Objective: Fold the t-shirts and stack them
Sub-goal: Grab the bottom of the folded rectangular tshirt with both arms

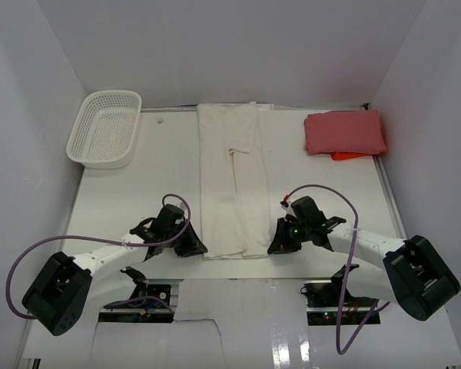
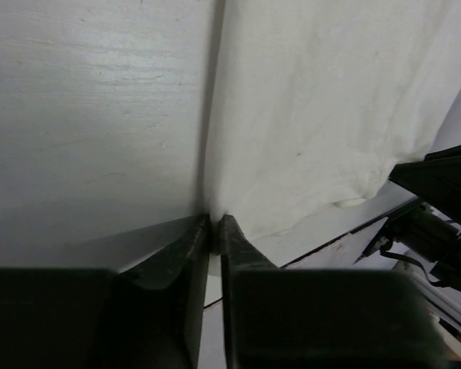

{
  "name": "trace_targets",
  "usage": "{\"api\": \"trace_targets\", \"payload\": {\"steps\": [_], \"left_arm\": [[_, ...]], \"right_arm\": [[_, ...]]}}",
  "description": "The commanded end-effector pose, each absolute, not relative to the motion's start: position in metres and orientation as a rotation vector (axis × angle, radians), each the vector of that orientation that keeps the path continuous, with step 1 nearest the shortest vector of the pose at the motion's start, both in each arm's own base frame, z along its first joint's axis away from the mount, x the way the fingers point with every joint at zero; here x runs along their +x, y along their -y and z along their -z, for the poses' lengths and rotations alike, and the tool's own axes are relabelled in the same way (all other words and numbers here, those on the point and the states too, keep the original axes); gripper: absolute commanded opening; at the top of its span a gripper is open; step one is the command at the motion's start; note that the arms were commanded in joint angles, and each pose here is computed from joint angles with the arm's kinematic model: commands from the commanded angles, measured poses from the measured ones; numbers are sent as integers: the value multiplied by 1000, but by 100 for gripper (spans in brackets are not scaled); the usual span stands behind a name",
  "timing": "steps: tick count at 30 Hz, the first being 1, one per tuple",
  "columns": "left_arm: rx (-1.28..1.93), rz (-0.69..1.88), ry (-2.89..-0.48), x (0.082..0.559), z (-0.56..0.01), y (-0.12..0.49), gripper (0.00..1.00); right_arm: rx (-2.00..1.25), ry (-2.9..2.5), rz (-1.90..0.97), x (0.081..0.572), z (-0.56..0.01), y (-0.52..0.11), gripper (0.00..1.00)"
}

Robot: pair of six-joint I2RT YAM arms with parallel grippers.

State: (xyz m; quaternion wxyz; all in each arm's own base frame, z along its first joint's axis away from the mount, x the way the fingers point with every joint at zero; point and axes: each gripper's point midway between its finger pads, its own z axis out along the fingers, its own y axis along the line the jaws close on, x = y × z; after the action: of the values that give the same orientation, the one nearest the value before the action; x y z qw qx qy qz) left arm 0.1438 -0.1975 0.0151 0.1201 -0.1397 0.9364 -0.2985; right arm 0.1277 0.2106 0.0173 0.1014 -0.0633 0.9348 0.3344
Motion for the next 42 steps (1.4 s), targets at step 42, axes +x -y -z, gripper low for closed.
{"api": "trace_targets", "payload": {"steps": [42], "left_arm": [[-400,780,-2877,141,-66,204,0]], "right_arm": [[-413,-2691,-913,132,-89,-220,8]]}}
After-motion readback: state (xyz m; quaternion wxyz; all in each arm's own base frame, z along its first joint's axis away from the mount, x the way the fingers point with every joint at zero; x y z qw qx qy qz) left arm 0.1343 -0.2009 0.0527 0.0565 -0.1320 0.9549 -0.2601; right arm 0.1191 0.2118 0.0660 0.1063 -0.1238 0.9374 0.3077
